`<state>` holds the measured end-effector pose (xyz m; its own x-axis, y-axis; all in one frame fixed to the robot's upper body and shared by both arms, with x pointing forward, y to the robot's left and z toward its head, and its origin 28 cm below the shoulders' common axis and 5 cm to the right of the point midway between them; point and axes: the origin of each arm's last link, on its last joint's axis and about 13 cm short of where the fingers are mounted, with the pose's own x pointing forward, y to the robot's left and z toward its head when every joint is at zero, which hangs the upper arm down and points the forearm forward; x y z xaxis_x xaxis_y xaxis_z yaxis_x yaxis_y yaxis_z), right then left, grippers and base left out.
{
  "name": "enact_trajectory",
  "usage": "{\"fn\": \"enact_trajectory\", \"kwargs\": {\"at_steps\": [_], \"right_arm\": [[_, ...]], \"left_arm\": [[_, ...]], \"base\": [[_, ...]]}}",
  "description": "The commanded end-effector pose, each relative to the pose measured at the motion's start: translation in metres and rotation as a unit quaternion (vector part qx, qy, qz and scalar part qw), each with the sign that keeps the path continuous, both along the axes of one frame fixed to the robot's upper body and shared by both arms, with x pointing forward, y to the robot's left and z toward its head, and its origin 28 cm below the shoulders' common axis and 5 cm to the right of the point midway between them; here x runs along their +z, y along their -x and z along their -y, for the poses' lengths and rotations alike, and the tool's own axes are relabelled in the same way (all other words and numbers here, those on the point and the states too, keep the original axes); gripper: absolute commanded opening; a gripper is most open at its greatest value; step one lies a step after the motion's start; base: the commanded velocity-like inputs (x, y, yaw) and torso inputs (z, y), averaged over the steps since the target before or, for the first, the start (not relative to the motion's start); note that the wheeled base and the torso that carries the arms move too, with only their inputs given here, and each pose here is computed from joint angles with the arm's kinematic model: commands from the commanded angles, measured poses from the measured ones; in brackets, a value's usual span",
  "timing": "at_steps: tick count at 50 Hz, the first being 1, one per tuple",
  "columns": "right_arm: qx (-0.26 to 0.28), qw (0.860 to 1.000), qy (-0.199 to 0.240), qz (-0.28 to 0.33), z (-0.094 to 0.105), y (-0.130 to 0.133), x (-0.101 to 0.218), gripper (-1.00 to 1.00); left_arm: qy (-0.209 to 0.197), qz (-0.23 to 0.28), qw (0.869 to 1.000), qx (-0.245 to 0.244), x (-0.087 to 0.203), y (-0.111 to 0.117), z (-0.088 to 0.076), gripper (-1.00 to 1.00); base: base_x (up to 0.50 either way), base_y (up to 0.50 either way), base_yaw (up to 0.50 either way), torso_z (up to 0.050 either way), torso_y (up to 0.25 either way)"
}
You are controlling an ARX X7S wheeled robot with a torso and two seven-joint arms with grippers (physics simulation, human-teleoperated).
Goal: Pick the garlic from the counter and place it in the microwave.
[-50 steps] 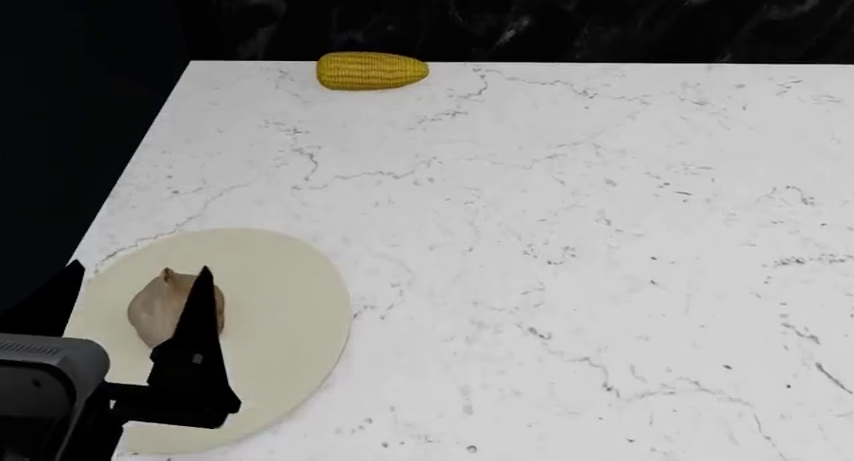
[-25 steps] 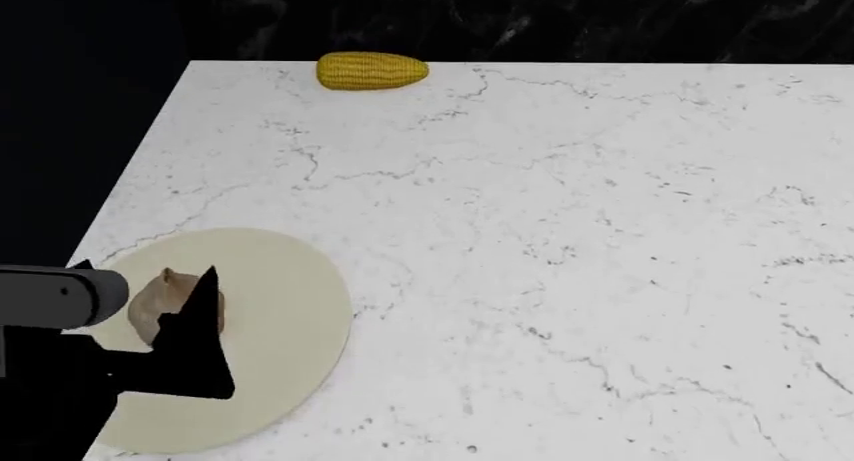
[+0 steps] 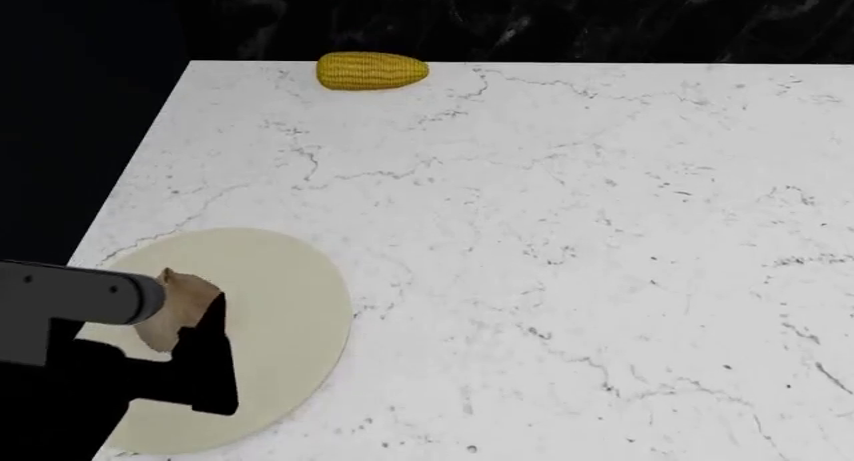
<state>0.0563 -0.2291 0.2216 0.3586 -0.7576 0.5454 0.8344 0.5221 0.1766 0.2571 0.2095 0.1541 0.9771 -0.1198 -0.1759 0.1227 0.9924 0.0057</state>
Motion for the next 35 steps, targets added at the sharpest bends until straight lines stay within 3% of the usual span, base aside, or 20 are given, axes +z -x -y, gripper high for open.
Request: {"fn": "enact_trajectory", "kwargs": {"at_steps": [1, 35], "right_arm": [[0.0, 1.0, 0.002, -0.002, 0.0, -0.001, 0.001, 1.0], [0.002, 1.0, 0.006, -0.006, -0.002, -0.006, 0.002, 1.0]], "left_arm": [[-0.01, -0.012, 1.0, 0.004, -0.006, -0.011, -0.001, 1.0], [-0.032, -0.03, 0.999, 0.017, -0.031, -0.036, -0.002, 1.0]], "base": [[0.0, 0.0, 0.0, 0.0, 0.0], [0.0, 0.0, 0.0, 0.0, 0.0]]}}
